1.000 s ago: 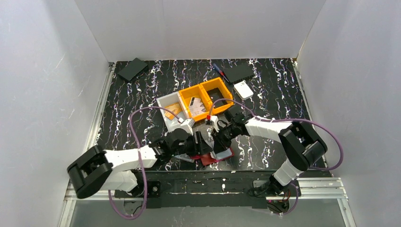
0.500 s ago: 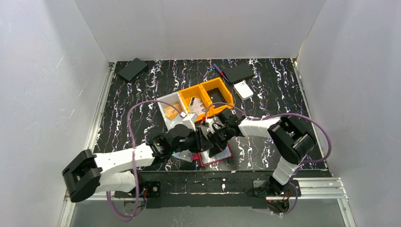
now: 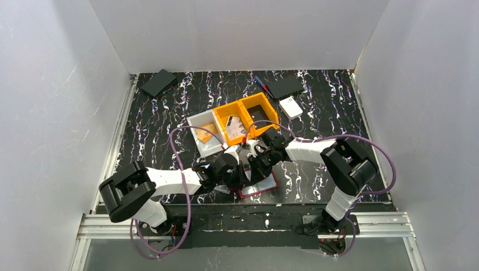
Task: Take the credit cards out of the card holder
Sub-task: Remove the credit card from the card holder.
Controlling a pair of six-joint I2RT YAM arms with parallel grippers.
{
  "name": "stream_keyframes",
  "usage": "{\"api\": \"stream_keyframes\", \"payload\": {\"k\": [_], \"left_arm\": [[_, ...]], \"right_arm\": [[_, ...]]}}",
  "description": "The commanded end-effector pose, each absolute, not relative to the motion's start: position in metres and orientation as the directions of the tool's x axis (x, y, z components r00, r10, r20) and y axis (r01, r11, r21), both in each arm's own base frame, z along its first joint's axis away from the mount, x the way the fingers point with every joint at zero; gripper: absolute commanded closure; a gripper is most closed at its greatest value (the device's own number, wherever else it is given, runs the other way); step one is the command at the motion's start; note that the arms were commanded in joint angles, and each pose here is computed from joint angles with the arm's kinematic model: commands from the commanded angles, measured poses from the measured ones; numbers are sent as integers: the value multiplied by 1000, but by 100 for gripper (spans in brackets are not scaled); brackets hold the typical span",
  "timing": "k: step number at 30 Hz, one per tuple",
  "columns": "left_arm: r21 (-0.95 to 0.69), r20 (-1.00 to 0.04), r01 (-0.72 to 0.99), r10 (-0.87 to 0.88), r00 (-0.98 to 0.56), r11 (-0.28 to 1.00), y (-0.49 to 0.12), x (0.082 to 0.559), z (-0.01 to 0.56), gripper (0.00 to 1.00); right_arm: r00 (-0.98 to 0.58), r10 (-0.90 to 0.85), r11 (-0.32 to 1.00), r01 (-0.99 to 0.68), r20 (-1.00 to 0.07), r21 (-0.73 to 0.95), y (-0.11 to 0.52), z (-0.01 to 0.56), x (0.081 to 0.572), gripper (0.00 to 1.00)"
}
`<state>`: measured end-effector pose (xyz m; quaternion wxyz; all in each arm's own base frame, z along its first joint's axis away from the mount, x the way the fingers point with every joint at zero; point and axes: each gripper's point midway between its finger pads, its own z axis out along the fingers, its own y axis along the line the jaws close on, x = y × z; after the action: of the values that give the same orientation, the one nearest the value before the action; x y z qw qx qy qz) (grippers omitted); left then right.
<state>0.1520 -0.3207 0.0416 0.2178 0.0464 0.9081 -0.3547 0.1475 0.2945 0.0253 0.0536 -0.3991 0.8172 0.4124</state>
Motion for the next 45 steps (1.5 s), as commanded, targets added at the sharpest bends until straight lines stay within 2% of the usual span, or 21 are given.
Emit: {"api": "stream_keyframes", "payload": {"k": [1, 3, 5, 8, 19, 29, 45], "left_arm": [[-562, -419, 160, -112, -901, 812, -302, 157, 13, 100], [-544, -405, 124, -131, -905, 830, -292, 156, 2, 100], [-532, -398, 103, -140, -907, 841, -285, 154, -4, 100], [-522, -388, 93, -138, -911, 848, -280, 151, -10, 100], [-513, -366, 82, -132, -921, 854, -278, 147, -17, 100], [-512, -364, 78, -134, -922, 855, -277, 146, -18, 100], [-516, -361, 82, -130, -923, 852, -278, 145, -17, 100]], "right_arm": [[-598, -617, 330, -787, -512, 522, 292, 41, 176, 87], [-555, -612, 309, -823, -563, 476, 285, 55, 185, 84], [-519, -588, 303, -852, -620, 426, 276, 67, 194, 77], [-510, -549, 356, -859, -662, 367, 259, 75, 211, 66], [-589, -569, 417, -808, -574, 417, 246, 53, 214, 53], [-608, -590, 433, -793, -531, 428, 243, 43, 213, 50], [-567, -567, 303, -818, -597, 489, 257, 72, 196, 55]]}}
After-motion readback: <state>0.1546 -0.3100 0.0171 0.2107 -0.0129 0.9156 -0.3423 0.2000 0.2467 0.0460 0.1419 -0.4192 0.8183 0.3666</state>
